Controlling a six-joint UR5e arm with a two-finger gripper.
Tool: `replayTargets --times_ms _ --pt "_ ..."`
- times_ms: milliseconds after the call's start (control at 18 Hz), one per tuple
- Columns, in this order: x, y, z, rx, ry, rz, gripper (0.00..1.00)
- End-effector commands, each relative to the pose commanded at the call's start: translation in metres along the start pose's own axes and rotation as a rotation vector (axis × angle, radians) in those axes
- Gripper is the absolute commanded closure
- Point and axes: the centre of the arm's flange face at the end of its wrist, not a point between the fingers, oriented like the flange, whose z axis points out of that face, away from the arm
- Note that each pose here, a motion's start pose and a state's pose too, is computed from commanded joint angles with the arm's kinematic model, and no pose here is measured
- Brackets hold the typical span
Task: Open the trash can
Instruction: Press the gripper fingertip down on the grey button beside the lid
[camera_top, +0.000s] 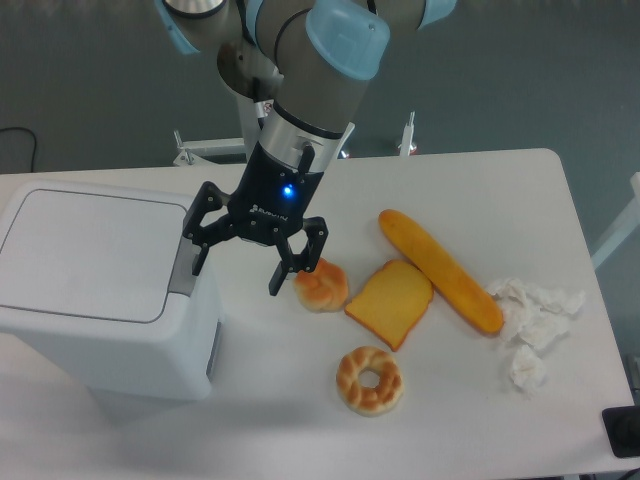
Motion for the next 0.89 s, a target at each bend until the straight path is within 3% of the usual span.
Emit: replayTargets --times_ms 889 --pt "0.0011 0.0027 0.0100 -0.017 0.007 -0.001 0.00"
